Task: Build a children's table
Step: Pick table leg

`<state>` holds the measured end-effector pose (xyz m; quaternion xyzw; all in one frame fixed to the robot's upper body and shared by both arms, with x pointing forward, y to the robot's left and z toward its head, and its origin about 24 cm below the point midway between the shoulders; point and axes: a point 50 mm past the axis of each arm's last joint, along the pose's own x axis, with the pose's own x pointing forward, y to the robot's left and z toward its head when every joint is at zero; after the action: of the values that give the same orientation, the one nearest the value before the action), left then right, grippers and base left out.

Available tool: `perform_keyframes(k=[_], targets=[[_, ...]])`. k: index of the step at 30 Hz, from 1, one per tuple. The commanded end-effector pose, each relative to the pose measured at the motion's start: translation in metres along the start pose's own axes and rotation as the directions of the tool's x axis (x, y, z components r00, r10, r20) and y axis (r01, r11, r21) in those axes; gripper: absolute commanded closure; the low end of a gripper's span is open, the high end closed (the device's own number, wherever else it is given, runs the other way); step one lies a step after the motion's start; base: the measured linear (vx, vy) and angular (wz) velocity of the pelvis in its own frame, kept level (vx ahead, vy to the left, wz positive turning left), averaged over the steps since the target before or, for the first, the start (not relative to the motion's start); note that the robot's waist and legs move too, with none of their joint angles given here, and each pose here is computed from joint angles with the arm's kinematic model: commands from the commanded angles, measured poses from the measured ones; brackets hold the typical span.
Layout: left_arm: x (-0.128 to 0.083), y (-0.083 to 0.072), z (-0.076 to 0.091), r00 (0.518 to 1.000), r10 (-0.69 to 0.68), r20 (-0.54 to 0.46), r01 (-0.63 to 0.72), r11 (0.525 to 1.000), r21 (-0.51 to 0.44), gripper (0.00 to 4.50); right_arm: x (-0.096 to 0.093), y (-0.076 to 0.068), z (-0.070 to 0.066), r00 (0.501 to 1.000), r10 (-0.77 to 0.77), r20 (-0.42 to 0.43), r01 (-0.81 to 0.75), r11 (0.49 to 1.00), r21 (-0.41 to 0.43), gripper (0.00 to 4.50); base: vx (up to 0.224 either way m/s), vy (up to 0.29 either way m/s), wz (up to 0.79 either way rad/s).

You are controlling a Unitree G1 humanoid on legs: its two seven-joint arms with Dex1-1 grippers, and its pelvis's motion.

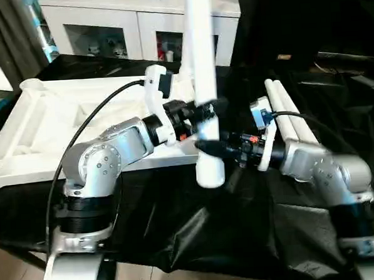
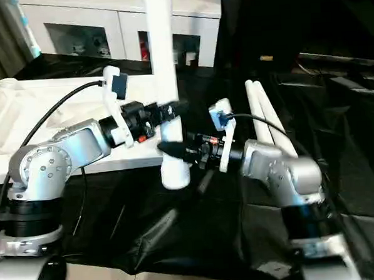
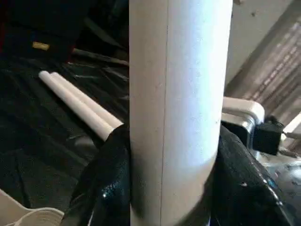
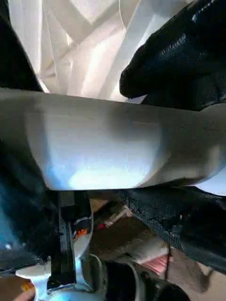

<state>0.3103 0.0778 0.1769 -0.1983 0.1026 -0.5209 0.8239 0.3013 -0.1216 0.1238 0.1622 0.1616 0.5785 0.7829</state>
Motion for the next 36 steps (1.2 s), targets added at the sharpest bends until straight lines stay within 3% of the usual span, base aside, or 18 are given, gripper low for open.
perform_keyframes(k=[1,10,11,14,15,21,27,29,32,34,35,36], targets=[[0.004,-0.022,0.012,0.987,-0.160,0.027,0.158,0.985,0.066,2.60,-0.006,-0.008,-0.006,0.996,-0.060,-0.062,0.061,0.998,0.014,1.46,0.000,0.000,0.00],[0.002,-0.032,0.012,0.955,-0.295,0.014,0.292,0.952,0.089,2.61,-0.005,0.000,-0.004,0.985,0.062,-0.158,-0.060,0.998,0.019,1.46,0.000,0.000,0.00],[0.002,-0.033,0.012,0.952,-0.306,0.013,0.303,0.949,0.091,2.61,-0.004,-0.001,-0.003,0.984,0.065,-0.164,-0.063,0.998,0.020,1.81,0.000,0.000,0.00],[0.001,-0.034,0.012,0.947,-0.320,0.006,0.318,0.943,0.096,2.61,-0.004,-0.003,-0.001,0.985,0.065,-0.159,-0.061,0.998,0.029,1.86,0.000,0.000,0.00],[0.001,-0.035,0.012,0.946,-0.325,0.005,0.323,0.942,0.096,2.61,-0.003,-0.004,-0.001,0.985,0.064,-0.159,-0.060,0.998,0.031,2.13,0.000,0.000,0.00],[0.001,-0.033,0.013,0.946,-0.324,0.014,0.321,0.942,0.095,2.61,-0.003,-0.007,0.000,0.987,0.053,-0.150,-0.048,0.998,0.032,2.46,0.000,0.000,0.00],[-0.001,-0.029,0.014,0.957,-0.289,0.026,0.285,0.954,0.097,2.61,-0.002,-0.010,0.001,0.990,0.041,-0.133,-0.037,0.999,0.033,2.57,0.000,0.000,0.00],[-0.001,-0.024,0.015,0.967,-0.247,0.054,0.242,0.966,0.087,2.05,-0.002,-0.010,0.001,0.991,0.040,-0.126,-0.036,0.999,0.032,2.57,0.000,0.000,0.00],[-0.003,-0.023,0.018,0.959,-0.261,0.113,0.257,0.965,0.051,1.91,-0.001,-0.010,0.002,0.993,0.035,-0.111,-0.031,0.999,0.032,2.58,0.000,0.000,0.00],[-0.005,-0.021,0.020,0.952,-0.263,0.158,0.258,0.965,0.046,1.57,-0.001,-0.010,0.002,0.994,0.031,-0.102,-0.028,0.999,0.033,2.59,0.000,0.000,0.00],[-0.005,-0.020,0.021,0.946,-0.261,0.191,0.258,0.965,0.042,1.57,-0.001,-0.011,0.002,0.995,0.029,-0.096,-0.026,0.999,0.033,2.59,0.000,0.000,0.00],[-0.008,-0.016,0.026,0.926,-0.235,0.297,0.232,0.972,0.044,1.43,-0.001,-0.011,0.003,0.996,0.028,-0.080,-0.026,0.999,0.032,2.59,0.000,0.000,0.00]])
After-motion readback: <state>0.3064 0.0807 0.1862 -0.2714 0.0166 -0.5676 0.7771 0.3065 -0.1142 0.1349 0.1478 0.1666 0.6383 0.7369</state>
